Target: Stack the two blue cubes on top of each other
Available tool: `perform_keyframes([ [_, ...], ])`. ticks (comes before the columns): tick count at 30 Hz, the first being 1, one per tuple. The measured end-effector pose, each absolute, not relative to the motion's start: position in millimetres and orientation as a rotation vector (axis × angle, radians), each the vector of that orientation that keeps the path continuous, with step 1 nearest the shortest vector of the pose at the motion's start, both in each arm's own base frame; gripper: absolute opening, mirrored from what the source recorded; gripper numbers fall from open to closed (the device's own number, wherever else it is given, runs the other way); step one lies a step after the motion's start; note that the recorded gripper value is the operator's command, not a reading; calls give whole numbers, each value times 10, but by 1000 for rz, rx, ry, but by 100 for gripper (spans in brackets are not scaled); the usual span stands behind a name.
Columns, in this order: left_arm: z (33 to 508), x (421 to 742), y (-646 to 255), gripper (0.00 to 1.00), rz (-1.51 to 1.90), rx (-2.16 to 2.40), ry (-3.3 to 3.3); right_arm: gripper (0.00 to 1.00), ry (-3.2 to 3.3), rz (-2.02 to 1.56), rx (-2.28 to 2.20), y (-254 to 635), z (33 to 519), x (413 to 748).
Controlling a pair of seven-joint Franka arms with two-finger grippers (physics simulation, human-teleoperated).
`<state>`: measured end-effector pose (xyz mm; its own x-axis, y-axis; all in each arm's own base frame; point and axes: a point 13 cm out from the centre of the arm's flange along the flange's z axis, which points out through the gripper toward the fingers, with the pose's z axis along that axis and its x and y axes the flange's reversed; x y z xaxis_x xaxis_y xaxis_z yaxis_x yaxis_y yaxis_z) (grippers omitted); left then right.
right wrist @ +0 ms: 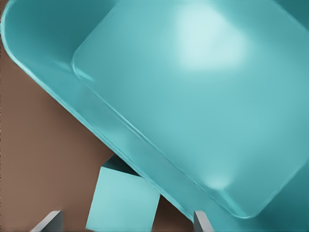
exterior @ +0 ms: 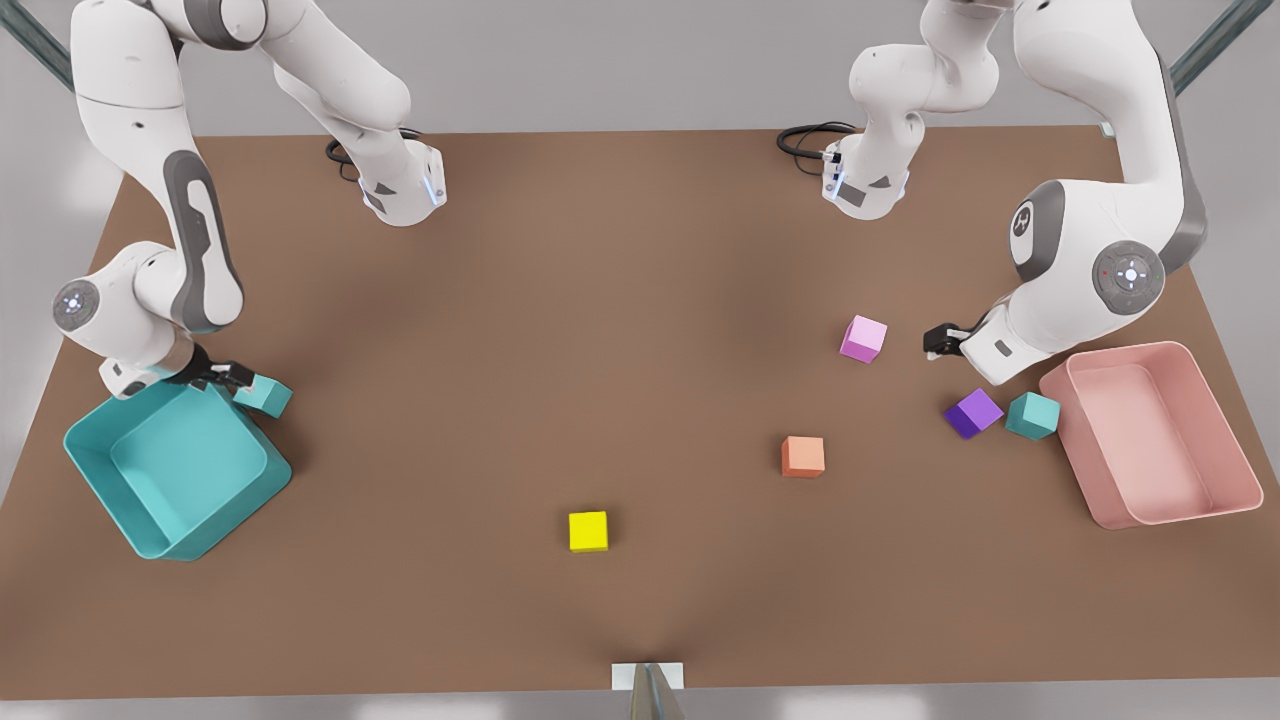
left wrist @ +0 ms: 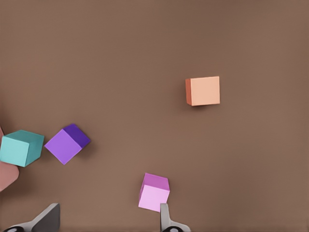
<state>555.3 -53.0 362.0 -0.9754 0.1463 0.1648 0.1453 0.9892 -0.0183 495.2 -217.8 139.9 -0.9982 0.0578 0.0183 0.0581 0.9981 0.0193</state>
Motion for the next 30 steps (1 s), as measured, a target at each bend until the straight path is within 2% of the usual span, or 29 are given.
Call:
perform_keyframes([
  [5, 3617, 5546, -530, 100, 9, -219, -2964, 100, -3090, -50, -76, -2137, 1484, 4713],
  [11, 3650, 5522, -605, 100, 7, -239, -2956, 100, -3036, -86, -53, -1974, 1321, 4376],
  [23, 3665, 5470, -573, 100, 9, -225, -2893, 100, -3046, -104, -23, -1865, 933, 4448],
  [30, 3662, 5409, -569, 100, 5, -225, -2869, 100, -3068, -92, -22, -1909, 877, 4518],
])
